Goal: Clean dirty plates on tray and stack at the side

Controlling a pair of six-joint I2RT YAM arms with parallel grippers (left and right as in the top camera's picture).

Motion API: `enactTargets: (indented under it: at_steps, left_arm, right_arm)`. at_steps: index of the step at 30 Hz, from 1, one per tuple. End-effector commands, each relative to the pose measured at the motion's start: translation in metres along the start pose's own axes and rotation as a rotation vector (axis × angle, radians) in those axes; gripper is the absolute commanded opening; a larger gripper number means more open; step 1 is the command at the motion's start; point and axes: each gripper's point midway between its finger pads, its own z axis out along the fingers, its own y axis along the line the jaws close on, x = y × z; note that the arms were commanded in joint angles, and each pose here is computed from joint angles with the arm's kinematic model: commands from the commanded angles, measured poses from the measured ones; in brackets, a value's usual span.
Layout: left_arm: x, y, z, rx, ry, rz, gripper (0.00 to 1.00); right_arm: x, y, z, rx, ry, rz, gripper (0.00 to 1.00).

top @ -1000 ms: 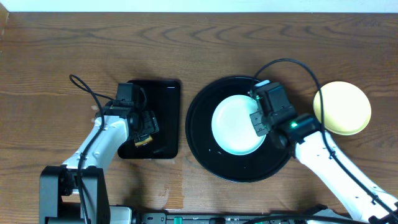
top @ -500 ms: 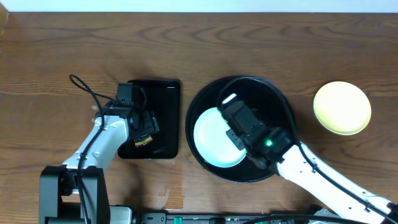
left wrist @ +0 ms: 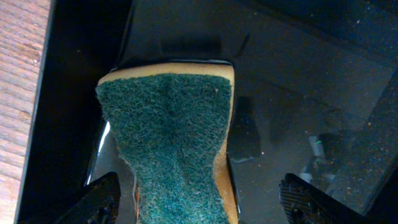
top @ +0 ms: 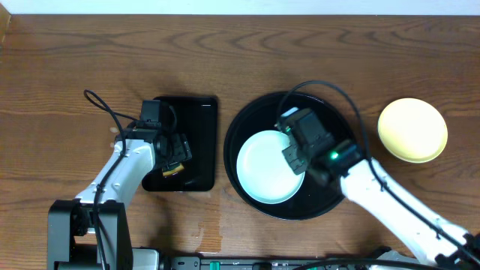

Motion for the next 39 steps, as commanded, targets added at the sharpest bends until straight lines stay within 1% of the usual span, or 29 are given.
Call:
enactTargets:
  at_steps: [1, 7, 15, 17, 21, 23, 25, 28, 31, 32, 34, 39]
  left_arm:
    - [0.002, 0.002, 0.001, -0.005, 0.008, 0.008, 0.83]
    - [0.002, 0.002, 0.001, -0.005, 0.008, 0.008, 0.82]
    - [0.002, 0.002, 0.001, -0.005, 0.008, 0.008, 0.82]
    - [0.002, 0.002, 0.001, -0.005, 0.008, 0.008, 0.83]
    - [0.002, 0.002, 0.001, -0.005, 0.008, 0.008, 0.83]
    - [0.002, 0.002, 0.001, -0.005, 0.008, 0.008, 0.83]
    - [0.002, 0.002, 0.001, -0.005, 0.008, 0.008, 0.83]
    - [0.002, 0.002, 0.001, -0.005, 0.007, 0.008, 0.82]
    - [0.002, 0.002, 0.001, -0.005, 0.008, 0.008, 0.83]
    - [0.002, 0.002, 0.001, -0.005, 0.008, 0.008, 0.83]
    - [0.002, 0.002, 0.001, -0.005, 0.008, 0.008, 0.83]
    - [0.002, 0.002, 0.001, -0.005, 0.008, 0.008, 0.83]
  right_arm:
    - [0.002, 0.014, 0.009, -0.234, 0.047, 0.106, 0.01]
    - [0.022, 0.019, 0.034, -0.426, 0.166, 0.22, 0.01]
    - [0.046, 0.023, 0.062, -0.464, 0.282, 0.265, 0.01]
    - [0.048, 0.024, 0.064, -0.464, 0.294, 0.267, 0.05]
    - [0.05, 0.026, 0.065, -0.483, 0.294, 0.242, 0.25]
    - [0.048, 0.029, 0.064, -0.504, 0.284, 0.223, 0.26]
    - [0.047, 0.029, 0.064, -0.505, 0.279, 0.221, 0.25]
    - [0.045, 0.031, 0.064, -0.525, 0.266, 0.212, 0.16]
    - [0.043, 0.034, 0.062, -0.543, 0.259, 0.21, 0.14]
    - [0.043, 0.034, 0.063, -0.542, 0.259, 0.21, 0.11]
    - [0.043, 0.033, 0.063, -0.541, 0.258, 0.213, 0.01]
    - [0.032, 0.026, 0.06, -0.525, 0.224, 0.251, 0.01]
